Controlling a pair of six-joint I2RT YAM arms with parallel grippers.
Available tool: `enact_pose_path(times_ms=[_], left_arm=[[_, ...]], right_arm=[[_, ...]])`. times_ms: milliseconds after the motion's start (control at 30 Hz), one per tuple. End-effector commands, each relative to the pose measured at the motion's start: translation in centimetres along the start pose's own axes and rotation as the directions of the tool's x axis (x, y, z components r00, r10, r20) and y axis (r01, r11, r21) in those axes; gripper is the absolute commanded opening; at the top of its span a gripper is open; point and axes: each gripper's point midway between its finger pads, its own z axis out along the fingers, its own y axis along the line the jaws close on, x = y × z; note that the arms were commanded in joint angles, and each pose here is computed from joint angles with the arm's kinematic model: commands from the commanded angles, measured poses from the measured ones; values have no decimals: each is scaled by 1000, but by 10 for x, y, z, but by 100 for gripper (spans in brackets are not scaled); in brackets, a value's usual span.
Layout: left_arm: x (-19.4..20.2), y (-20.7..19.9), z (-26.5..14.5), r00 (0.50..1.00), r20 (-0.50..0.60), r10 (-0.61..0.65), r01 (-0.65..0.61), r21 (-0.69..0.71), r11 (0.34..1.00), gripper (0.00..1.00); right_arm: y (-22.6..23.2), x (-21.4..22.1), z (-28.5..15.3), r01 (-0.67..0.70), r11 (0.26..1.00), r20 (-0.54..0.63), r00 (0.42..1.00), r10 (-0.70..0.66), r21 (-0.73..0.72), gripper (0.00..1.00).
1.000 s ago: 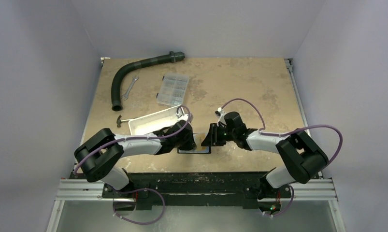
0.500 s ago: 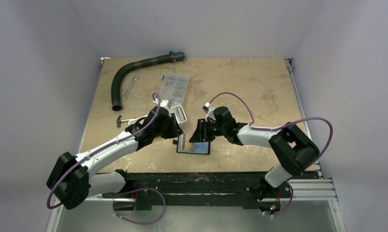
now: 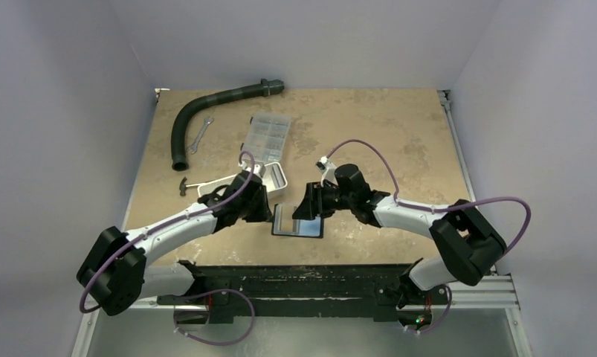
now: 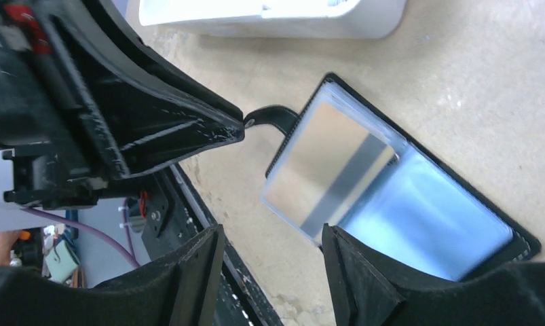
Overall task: Put the credit cards into the card holder
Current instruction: Insert the credit card into the card holder.
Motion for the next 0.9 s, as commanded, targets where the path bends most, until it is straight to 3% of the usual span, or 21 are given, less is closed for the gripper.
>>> enact_pose_path(times_ms=[0, 200, 400, 500, 633, 867], left_arm=[[23, -7, 12, 998, -31, 48, -49, 0, 999, 17], [44, -3, 24, 994, -43, 96, -99, -96, 990, 17], [69, -33, 51, 989, -120, 81, -79, 14, 997, 15], [73, -53, 56, 988, -129, 80, -71, 69, 995, 14], [72, -65, 54, 989, -123, 83, -71, 94, 993, 14], [51, -51, 23, 993, -52, 107, -106, 25, 994, 18]], right_arm=[[-16, 16, -8, 3, 998, -6, 1000, -2, 56, 62], [-25, 28, -10, -20, 998, -12, 1000, 21, 65, 61], [-27, 23, -11, -28, 997, 15, 1000, 27, 68, 62], [-29, 19, -11, -31, 997, 22, 999, 30, 76, 57], [-28, 10, -11, -16, 996, 41, 999, 13, 88, 49], [-30, -4, 2, 48, 994, 41, 998, -52, 95, 52]])
